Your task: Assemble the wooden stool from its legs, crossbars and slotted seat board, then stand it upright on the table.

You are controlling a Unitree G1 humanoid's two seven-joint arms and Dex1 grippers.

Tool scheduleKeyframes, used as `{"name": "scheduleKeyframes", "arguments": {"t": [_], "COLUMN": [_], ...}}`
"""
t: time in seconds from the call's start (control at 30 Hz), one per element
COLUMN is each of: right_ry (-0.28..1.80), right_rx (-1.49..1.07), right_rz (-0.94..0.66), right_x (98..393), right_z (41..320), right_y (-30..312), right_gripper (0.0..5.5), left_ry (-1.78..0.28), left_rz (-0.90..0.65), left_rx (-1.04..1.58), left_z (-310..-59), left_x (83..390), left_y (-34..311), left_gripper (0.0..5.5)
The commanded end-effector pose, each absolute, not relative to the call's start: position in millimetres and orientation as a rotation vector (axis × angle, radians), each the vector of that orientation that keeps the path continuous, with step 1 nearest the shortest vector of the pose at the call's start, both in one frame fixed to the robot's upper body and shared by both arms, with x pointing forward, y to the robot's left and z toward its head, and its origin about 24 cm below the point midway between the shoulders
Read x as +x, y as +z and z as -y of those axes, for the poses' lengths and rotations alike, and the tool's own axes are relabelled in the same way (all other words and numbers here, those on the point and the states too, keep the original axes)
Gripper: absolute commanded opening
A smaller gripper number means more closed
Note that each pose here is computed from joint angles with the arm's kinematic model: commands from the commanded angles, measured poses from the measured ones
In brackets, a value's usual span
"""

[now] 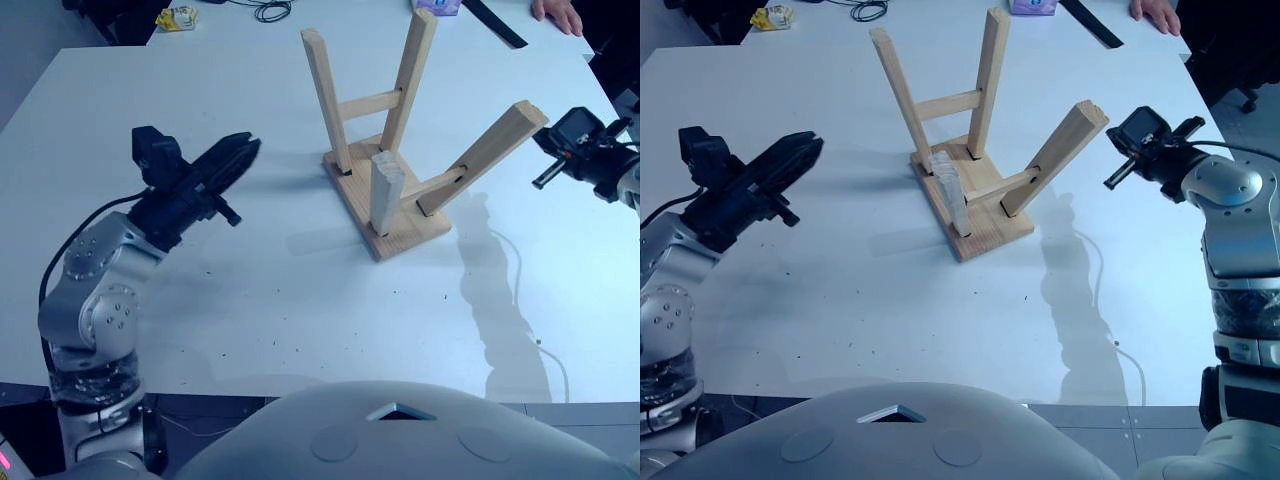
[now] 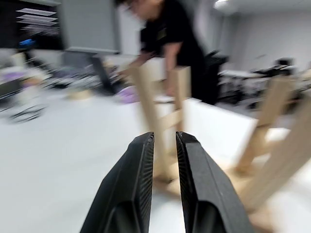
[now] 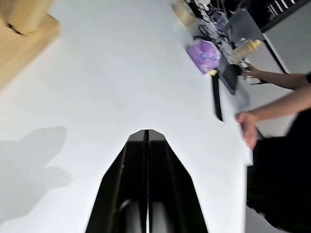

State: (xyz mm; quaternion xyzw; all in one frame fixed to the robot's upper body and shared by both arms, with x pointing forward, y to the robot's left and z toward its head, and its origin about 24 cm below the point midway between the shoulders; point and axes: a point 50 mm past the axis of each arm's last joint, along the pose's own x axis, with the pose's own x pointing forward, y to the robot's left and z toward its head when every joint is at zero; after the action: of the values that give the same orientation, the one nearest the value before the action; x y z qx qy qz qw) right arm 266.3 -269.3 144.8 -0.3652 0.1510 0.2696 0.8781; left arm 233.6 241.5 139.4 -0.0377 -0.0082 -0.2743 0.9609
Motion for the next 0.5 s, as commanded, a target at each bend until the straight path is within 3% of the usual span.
{"name": "scheduleKeyframes", "arguments": {"t": [0.03, 0.1, 0.2, 0.37, 0.5], "right_ry": [0.839, 0.876, 1.019, 1.19, 1.183], "right_rx": [-0.784, -0.818, -0.813, -0.749, -0.661], "right_rz": [-0.353, -0.361, -0.342, -0.329, -0.31], "right_x": [245, 246, 239, 230, 224], "right_z": [249, 251, 242, 206, 174], "right_y": [146, 146, 148, 121, 98], "right_gripper": [0.0, 0.0, 0.0, 0.0, 0.0], "left_ry": [-0.272, -0.202, -0.236, -0.291, -0.316], "left_rz": [-0.018, -0.021, -0.001, 0.076, 0.084], "left_rx": [0.005, 0.002, 0.011, -0.037, -0.048], "left_z": [-290, -295, -278, -254, -248], "left_x": [259, 270, 283, 290, 287], "left_y": [122, 114, 109, 116, 117], "left_gripper": [0.84, 0.84, 0.84, 0.84, 0.84]}}
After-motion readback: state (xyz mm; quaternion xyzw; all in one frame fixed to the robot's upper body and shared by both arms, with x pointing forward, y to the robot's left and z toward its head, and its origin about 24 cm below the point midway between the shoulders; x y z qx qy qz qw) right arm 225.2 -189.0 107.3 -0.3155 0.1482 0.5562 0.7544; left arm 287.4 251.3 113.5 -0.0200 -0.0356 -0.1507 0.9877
